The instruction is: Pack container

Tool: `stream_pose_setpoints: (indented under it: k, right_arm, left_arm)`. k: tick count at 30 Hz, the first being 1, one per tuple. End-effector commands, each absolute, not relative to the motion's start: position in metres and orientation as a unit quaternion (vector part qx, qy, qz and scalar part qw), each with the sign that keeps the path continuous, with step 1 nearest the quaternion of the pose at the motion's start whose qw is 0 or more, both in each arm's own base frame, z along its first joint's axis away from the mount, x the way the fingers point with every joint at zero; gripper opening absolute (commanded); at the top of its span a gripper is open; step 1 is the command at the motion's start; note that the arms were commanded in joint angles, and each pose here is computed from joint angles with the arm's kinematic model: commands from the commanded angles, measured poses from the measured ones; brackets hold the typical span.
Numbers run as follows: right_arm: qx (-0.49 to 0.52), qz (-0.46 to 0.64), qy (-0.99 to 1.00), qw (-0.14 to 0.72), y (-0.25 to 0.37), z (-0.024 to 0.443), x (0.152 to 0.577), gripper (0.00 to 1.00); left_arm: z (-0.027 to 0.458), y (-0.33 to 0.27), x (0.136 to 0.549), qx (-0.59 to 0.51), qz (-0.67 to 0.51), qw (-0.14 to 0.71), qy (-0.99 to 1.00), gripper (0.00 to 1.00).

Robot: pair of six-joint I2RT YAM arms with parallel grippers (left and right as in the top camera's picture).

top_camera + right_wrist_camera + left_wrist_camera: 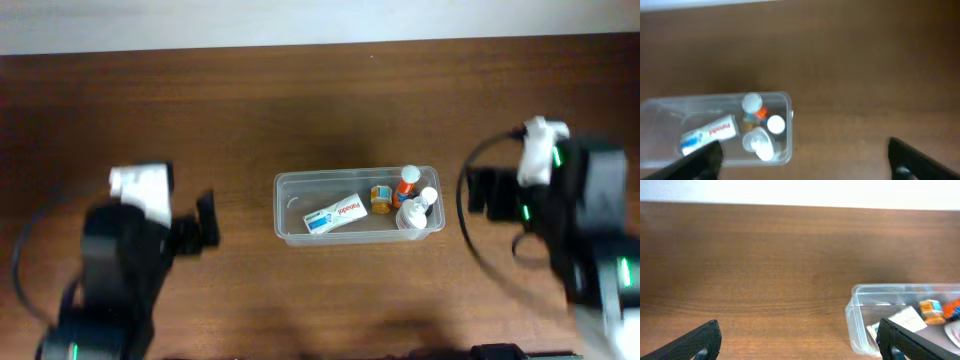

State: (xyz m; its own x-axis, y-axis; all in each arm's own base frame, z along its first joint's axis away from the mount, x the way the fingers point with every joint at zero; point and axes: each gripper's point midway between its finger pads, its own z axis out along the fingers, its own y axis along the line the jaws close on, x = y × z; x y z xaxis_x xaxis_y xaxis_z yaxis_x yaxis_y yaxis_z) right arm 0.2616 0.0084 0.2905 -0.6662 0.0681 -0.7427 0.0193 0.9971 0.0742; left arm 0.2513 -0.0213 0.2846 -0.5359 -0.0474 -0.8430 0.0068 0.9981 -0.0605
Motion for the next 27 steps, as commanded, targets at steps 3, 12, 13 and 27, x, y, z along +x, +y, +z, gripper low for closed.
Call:
stream_pose_setpoints:
  k: [3,12,13,27]
  right_arm:
    - [0.029,0.020,0.883,0.467,0.004,0.268,0.205,0.98]
    - [0.029,0.019,0.885,0.464,0.002,0.240,0.155,0.98]
    - [0.029,0.019,0.889,0.457,0.002,0.237,0.153,0.98]
    - [0.030,0.019,0.890,0.454,0.001,0.234,0.148,0.98]
  left_arm:
    - [0.252,-0.018,0.211,-0.009,-0.039,0.513,0.857,0.99]
    - [0.199,-0.012,0.166,-0.005,-0.025,0.419,0.908,0.99]
    - [0.195,-0.011,0.162,-0.005,-0.023,0.409,0.912,0.99]
    - [0.191,-0.011,0.158,-0.005,-0.022,0.398,0.917,1.00]
